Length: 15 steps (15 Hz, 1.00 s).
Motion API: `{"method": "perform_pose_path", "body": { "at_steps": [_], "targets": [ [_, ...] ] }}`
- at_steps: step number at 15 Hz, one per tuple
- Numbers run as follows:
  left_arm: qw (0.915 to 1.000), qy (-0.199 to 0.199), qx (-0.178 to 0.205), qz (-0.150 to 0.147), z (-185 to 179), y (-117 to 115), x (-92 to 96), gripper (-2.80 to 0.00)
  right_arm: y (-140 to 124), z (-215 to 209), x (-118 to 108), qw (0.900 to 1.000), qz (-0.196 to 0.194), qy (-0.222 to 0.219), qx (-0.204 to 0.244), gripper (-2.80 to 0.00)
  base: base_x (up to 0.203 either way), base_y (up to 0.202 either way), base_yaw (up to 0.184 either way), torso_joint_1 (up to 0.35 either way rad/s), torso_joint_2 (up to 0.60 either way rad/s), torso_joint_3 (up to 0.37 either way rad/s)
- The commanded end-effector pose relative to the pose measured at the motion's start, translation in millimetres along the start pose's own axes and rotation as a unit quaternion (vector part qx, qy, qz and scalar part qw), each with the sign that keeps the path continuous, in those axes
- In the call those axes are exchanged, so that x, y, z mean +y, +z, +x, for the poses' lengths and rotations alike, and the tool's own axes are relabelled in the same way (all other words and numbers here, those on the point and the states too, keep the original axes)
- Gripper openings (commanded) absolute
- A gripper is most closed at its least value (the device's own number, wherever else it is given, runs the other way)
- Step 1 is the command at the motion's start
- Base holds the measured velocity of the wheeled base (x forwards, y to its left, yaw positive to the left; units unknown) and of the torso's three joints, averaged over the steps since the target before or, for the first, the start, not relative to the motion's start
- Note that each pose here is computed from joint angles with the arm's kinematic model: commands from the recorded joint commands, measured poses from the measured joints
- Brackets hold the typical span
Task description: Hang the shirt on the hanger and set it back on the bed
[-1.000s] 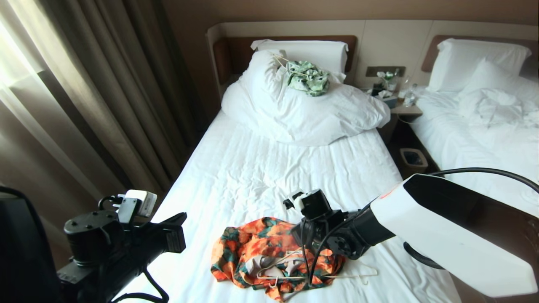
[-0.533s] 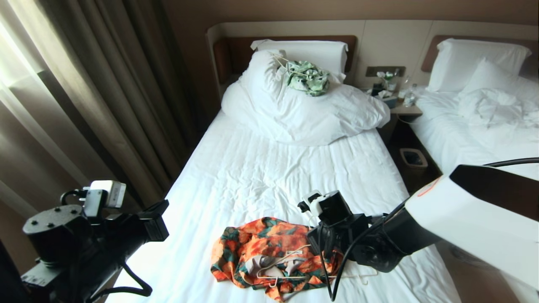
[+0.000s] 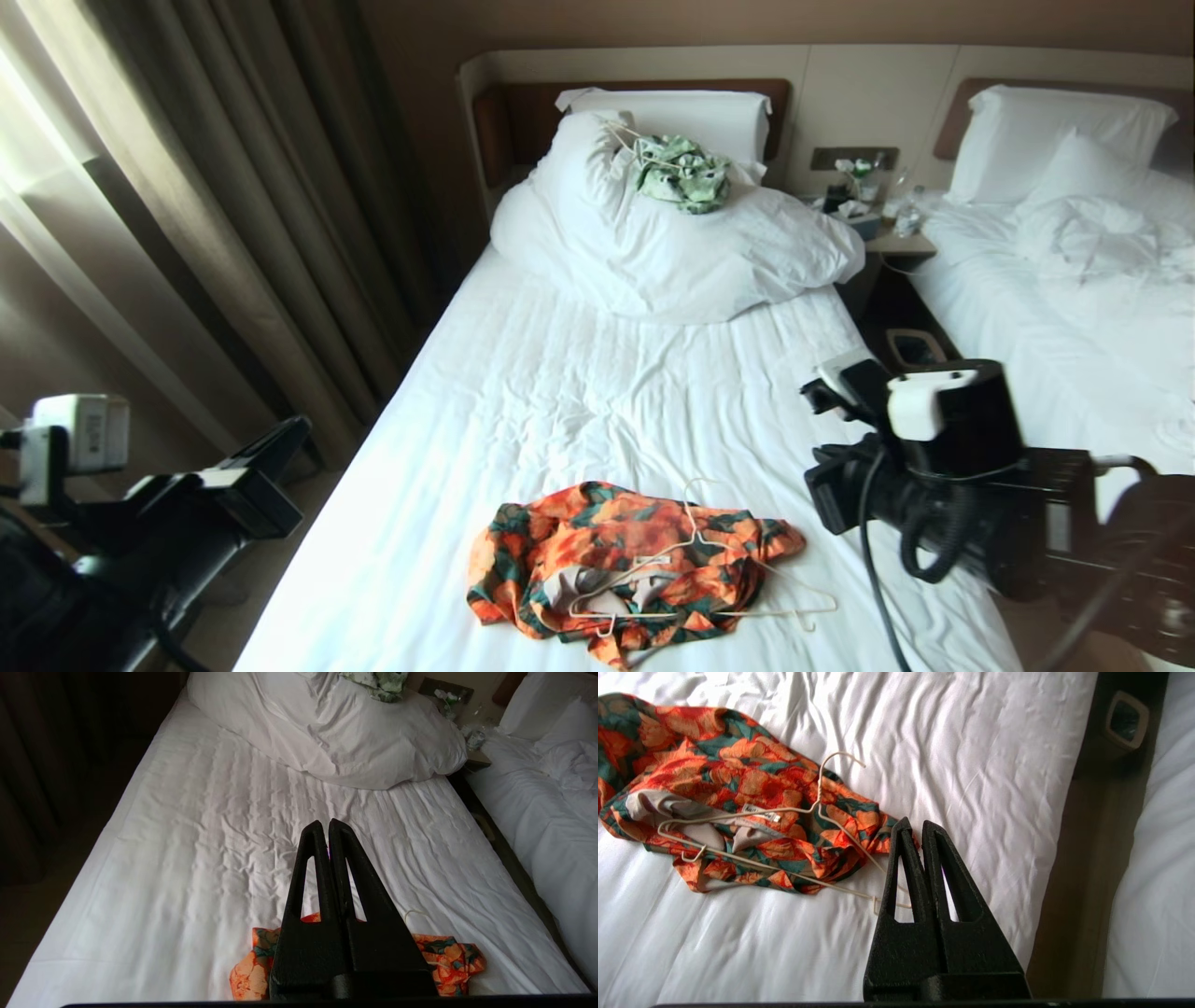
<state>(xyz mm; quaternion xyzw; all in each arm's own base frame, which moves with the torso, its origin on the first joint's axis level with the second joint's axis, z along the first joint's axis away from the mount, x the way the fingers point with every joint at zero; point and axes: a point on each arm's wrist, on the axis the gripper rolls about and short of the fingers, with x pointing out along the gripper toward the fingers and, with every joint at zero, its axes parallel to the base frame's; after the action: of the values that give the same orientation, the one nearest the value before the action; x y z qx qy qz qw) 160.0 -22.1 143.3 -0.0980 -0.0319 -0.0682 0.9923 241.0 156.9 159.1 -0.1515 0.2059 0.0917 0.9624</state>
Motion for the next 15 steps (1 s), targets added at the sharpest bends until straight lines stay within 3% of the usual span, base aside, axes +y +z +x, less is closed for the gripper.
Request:
{"method": "perform_pose_path", "body": {
  "at_steps": [1,4,8,9,11,13,15],
  "targets": [
    [0.9970,-0.016,-0.076,-0.001,-32,27,-5.2,-2.80,9,-75,-42,0.995,0.039,-0.024,-0.089,-2.80,0.000,0.000,0.000,0.000,0.00,0.000],
    [0.9913,-0.025,-0.129,0.000,-76,51,-9.3,-2.80,-9,-129,-80,0.985,0.051,-0.085,-0.142,-2.80,0.000,0.000,0.000,0.000,0.00,0.000],
    [0.9918,0.012,-0.127,-0.008,-143,66,-10.3,-2.80,-42,-184,-112,0.960,0.073,-0.191,-0.193,-2.80,0.000,0.000,0.000,0.000,0.00,0.000],
    [0.9899,0.033,-0.137,-0.015,-156,68,-11.1,-2.80,-49,-197,-116,0.952,0.080,-0.211,-0.209,-2.80,0.000,0.000,0.000,0.000,0.00,0.000],
    [0.9874,0.040,-0.151,-0.024,-175,64,-13.4,-2.80,-60,-218,-118,0.940,0.087,-0.237,-0.229,-2.80,0.000,0.000,0.000,0.000,0.00,0.000],
    [0.9870,0.038,-0.155,-0.020,-187,49,-12.7,-2.80,-77,-237,-117,0.933,0.092,-0.255,-0.235,-2.80,0.000,0.000,0.000,0.000,0.00,0.000],
    [0.9840,0.027,-0.176,0.004,-202,35,-11.8,-2.80,-100,-251,-112,0.933,0.091,-0.262,-0.231,-2.80,0.000,0.000,0.000,0.000,0.00,0.000]
  ]
}}
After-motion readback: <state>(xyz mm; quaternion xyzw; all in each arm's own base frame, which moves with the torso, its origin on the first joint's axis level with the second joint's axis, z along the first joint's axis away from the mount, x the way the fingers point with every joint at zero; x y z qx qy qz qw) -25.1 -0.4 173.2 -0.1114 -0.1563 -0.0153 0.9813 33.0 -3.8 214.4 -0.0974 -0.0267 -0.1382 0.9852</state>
